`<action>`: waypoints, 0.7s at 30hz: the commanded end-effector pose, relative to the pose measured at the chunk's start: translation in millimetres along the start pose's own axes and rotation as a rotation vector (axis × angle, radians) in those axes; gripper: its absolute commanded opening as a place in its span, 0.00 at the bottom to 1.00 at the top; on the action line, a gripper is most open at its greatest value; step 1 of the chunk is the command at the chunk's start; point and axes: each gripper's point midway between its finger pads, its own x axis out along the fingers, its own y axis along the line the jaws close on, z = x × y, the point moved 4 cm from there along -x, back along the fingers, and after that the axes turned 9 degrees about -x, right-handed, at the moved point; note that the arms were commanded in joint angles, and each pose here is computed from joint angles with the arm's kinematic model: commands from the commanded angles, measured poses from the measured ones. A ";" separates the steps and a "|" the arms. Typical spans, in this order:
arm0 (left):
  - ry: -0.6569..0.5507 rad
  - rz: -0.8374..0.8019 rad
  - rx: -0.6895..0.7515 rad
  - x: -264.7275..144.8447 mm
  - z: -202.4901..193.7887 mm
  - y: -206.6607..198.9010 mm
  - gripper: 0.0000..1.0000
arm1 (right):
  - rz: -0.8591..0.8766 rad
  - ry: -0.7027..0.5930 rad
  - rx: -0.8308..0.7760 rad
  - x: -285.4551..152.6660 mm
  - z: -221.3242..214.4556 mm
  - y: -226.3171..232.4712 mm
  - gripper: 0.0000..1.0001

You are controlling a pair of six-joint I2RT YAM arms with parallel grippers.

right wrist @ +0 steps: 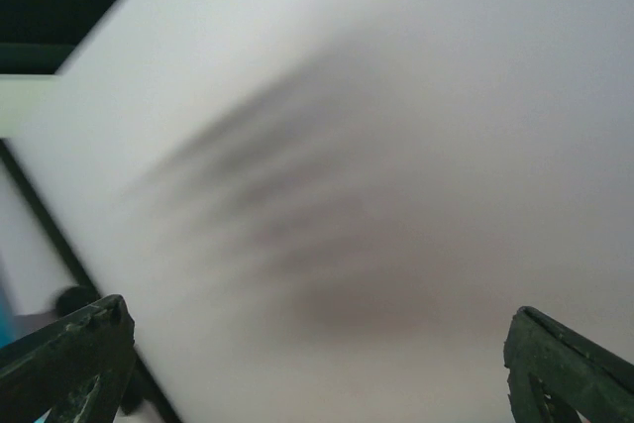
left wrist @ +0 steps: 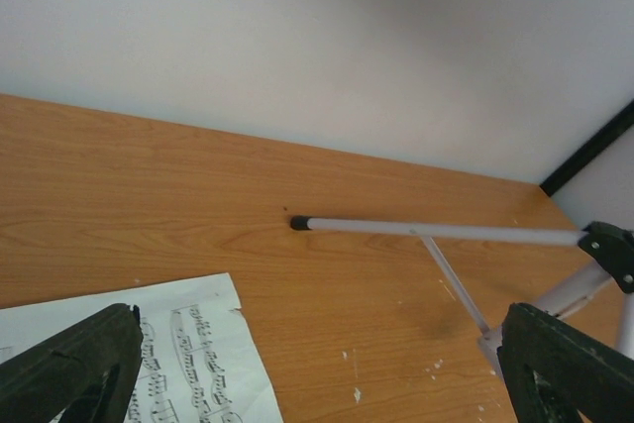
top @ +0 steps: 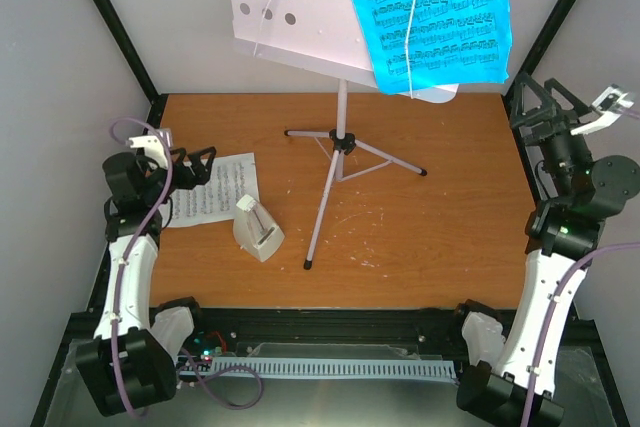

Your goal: Pack up the instrument practice props

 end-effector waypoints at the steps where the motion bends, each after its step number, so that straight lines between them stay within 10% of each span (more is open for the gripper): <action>1: 0.038 -0.099 0.070 7.0 0.2 -24.5 0.98 | 0.194 -0.057 -0.015 -9.8 33.9 50.8 1.00; 21: 0.040 -0.712 0.155 -15.3 69.1 -267.6 0.92 | 0.400 0.127 -0.078 26.0 36.1 87.8 0.73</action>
